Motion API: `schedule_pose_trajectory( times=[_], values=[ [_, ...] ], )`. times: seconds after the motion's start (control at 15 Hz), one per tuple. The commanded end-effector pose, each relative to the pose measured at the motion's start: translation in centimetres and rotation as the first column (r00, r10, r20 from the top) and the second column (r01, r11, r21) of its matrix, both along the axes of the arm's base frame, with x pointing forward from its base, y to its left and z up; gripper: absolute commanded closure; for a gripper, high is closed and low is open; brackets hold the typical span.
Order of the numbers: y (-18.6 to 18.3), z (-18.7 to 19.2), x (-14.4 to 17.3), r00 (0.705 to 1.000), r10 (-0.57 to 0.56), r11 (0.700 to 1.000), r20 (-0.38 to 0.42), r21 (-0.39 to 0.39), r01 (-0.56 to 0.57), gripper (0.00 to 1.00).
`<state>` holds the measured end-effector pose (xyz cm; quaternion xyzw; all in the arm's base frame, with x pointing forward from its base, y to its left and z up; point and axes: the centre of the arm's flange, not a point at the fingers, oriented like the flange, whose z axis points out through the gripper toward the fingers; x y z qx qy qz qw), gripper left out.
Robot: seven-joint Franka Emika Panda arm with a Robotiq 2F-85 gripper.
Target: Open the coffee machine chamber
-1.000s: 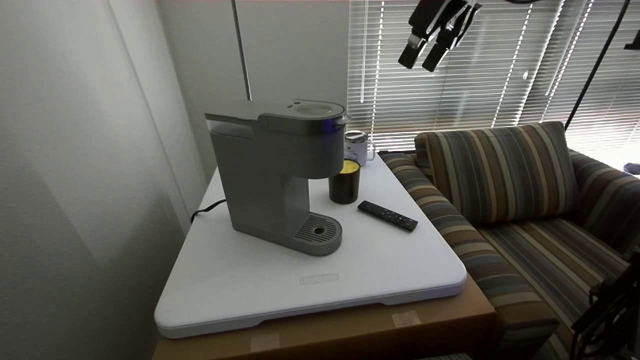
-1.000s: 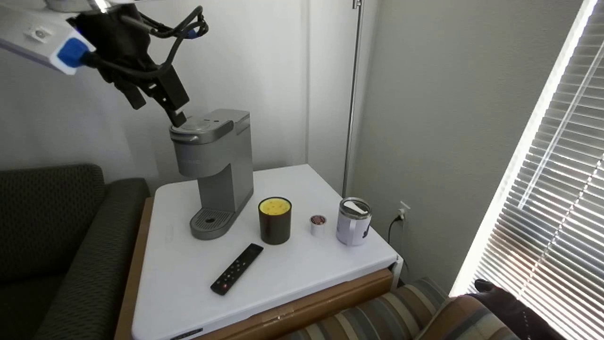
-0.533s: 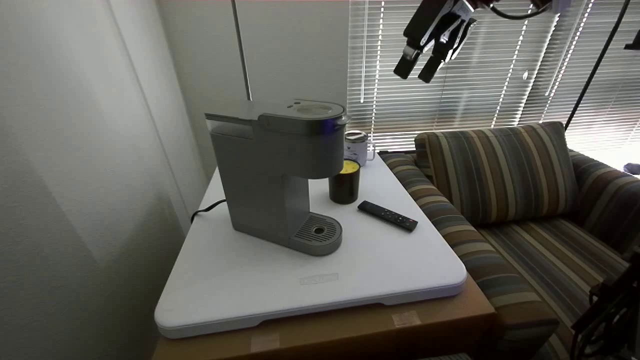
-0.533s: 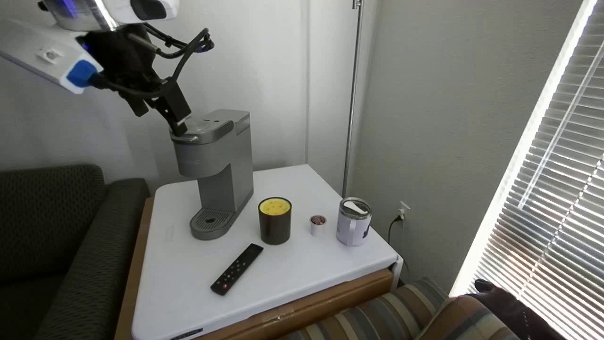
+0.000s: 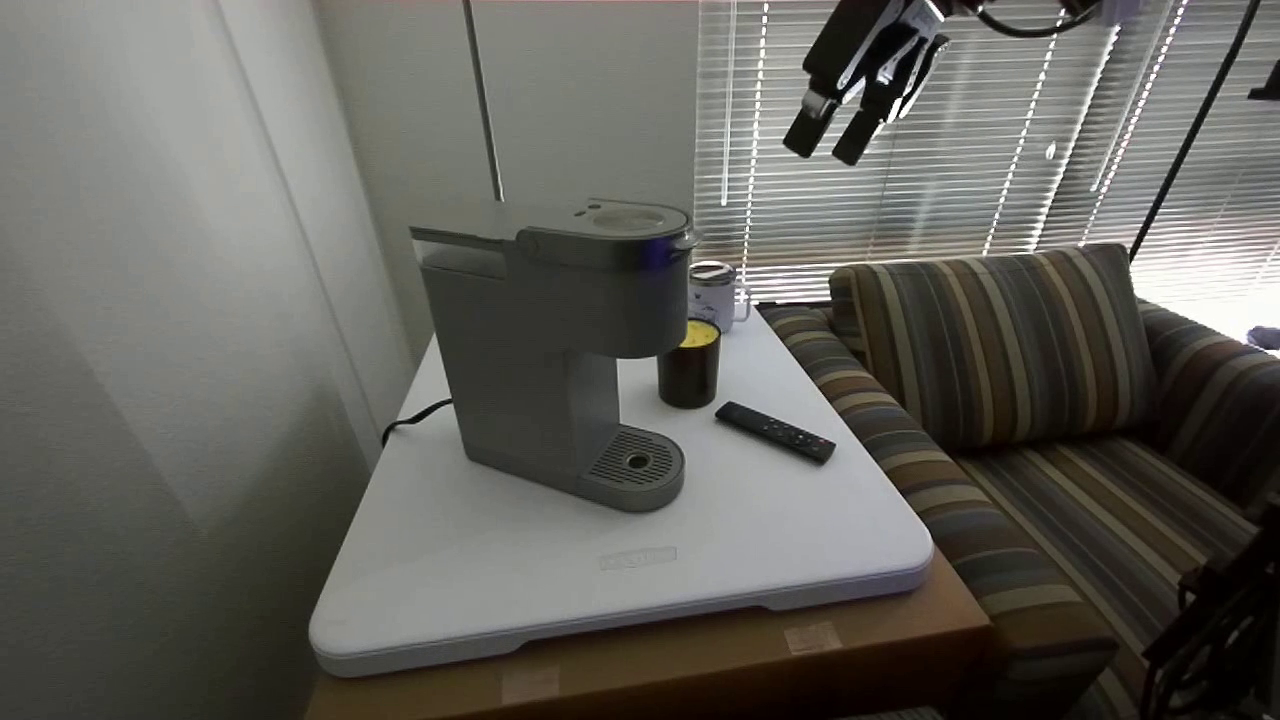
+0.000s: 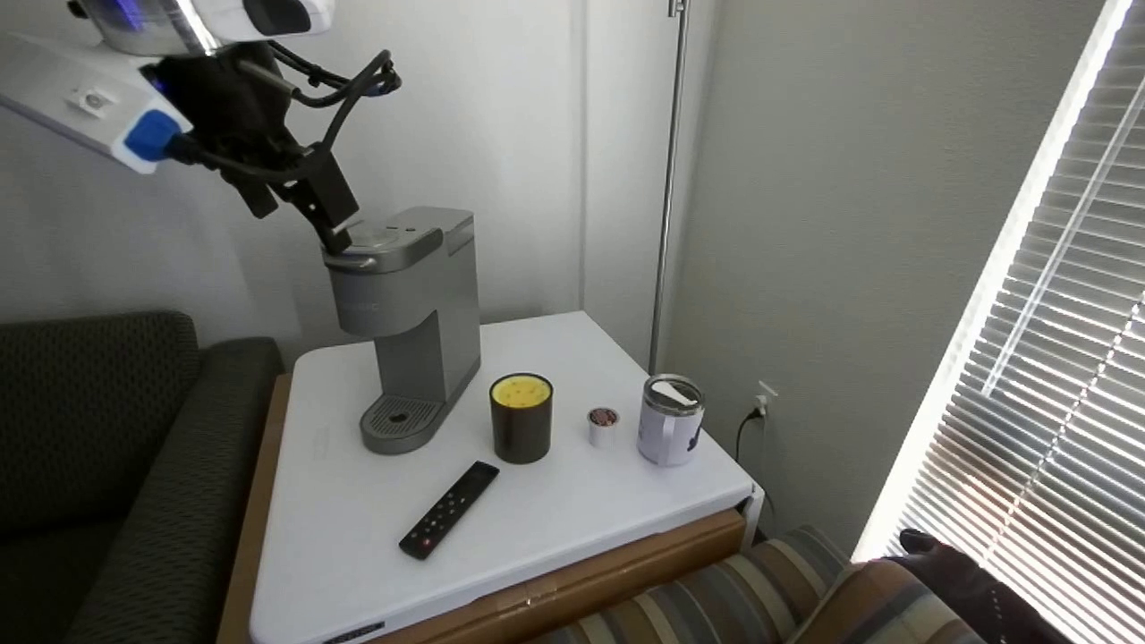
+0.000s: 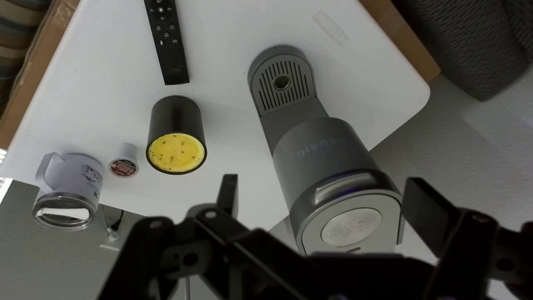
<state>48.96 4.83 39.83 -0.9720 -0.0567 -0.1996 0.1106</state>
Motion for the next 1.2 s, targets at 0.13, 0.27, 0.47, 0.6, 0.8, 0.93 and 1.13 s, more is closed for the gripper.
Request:
schedule_pose_trajectory(
  times=[0.13, 0.27, 0.47, 0.6, 0.8, 0.93, 1.13],
  values=[
    [0.5, -2.3, 0.8, 0.999, 0.001, 1.0, -0.032, 0.024, 0.0, 0.0],
    [0.9, -3.2, 1.0, 0.999, 0.0, 0.999, -0.052, 0.036, 0.002, 0.27],
    [1.4, -4.5, 1.4, 0.997, -0.006, 0.999, -0.071, 0.048, 0.009, 0.48],
    [1.6, -5.3, 1.9, 0.997, -0.022, 0.998, -0.068, 0.051, 0.026, 0.62],
    [1.9, -6.4, 2.8, 0.997, -0.07, 0.996, -0.038, 0.048, 0.072, 0.84],
    [2.1, -7.3, 3.5, 0.994, -0.107, 0.993, -0.017, 0.049, 0.108, 0.98],
    [2.1, -8.9, 4.3, 0.985, -0.17, 0.984, -0.007, 0.055, 0.17, 1.0]
  ],
)
